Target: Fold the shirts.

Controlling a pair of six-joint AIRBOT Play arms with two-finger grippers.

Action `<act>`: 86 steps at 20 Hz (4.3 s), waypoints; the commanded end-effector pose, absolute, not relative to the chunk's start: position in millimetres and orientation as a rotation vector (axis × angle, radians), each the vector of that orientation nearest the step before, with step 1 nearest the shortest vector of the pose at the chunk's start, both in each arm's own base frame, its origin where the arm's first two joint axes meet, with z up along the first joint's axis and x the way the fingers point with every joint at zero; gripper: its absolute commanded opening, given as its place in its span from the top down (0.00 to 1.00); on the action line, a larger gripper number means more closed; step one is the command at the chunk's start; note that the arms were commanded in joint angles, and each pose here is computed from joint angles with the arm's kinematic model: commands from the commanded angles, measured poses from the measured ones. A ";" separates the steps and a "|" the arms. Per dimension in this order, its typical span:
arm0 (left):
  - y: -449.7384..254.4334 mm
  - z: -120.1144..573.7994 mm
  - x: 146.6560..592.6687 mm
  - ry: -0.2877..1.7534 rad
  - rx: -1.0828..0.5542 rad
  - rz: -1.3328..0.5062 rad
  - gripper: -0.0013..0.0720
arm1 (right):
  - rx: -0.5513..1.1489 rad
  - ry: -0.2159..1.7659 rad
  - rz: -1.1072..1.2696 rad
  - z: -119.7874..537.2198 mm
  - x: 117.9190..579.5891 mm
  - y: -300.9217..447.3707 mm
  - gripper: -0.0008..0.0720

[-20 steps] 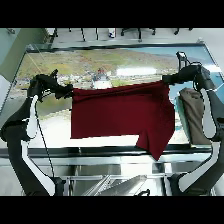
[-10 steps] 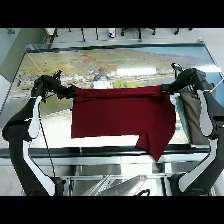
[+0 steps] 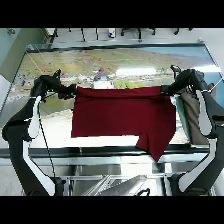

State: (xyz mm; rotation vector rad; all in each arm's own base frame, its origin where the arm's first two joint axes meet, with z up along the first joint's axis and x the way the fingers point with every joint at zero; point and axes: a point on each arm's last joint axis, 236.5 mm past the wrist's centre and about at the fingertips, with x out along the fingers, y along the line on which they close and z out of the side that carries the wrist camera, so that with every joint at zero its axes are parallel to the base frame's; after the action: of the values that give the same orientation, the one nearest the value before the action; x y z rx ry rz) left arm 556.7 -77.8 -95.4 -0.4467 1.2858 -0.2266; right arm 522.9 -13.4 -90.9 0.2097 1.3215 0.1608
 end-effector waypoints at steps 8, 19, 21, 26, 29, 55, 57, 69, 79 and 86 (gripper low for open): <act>-26.8 11.7 511.2 1.377 -0.474 -0.272 0.06 | 0.302 1.192 0.138 52.5 494.2 -32.8 0.45; -77.2 -104.9 307.6 1.594 -0.706 -0.363 0.06 | 0.694 1.272 0.010 53.3 274.9 -57.4 0.45; -92.5 -110.5 296.4 1.599 -0.755 -0.396 0.07 | 0.755 1.242 -0.001 39.1 257.8 -55.5 0.45; -108.8 -114.6 290.7 1.614 -0.725 -0.420 0.75 | 0.876 1.347 -0.011 -16.8 231.0 -34.3 0.34; -108.2 -113.0 295.3 1.602 -0.717 -0.421 0.96 | 0.922 1.396 -0.022 -49.9 218.7 -25.3 0.26; -21.1 -96.5 234.0 1.807 -0.448 -0.151 0.96 | 0.674 1.583 -0.181 -79.5 181.6 -15.1 0.97; -11.3 -100.6 219.5 1.803 -0.509 -0.117 0.96 | 0.646 1.555 -0.214 -74.9 177.6 -20.8 0.97; -46.4 -21.7 366.0 1.421 -0.451 -0.195 0.96 | 0.650 1.055 0.039 -5.7 372.1 -6.6 0.96; -74.1 -82.7 455.8 1.490 -0.438 -0.222 0.96 | 0.585 1.124 0.097 -66.3 459.6 10.9 0.96; -80.8 -92.8 465.8 1.509 -0.439 -0.226 0.96 | 0.554 1.142 0.149 -58.4 461.2 13.6 0.84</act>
State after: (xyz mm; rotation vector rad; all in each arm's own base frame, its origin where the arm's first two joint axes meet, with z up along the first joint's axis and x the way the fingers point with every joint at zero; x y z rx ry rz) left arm 460.7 -75.4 -90.4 -0.4432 1.5140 -0.2196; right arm 461.3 8.9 -63.7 0.5642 1.1236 0.1126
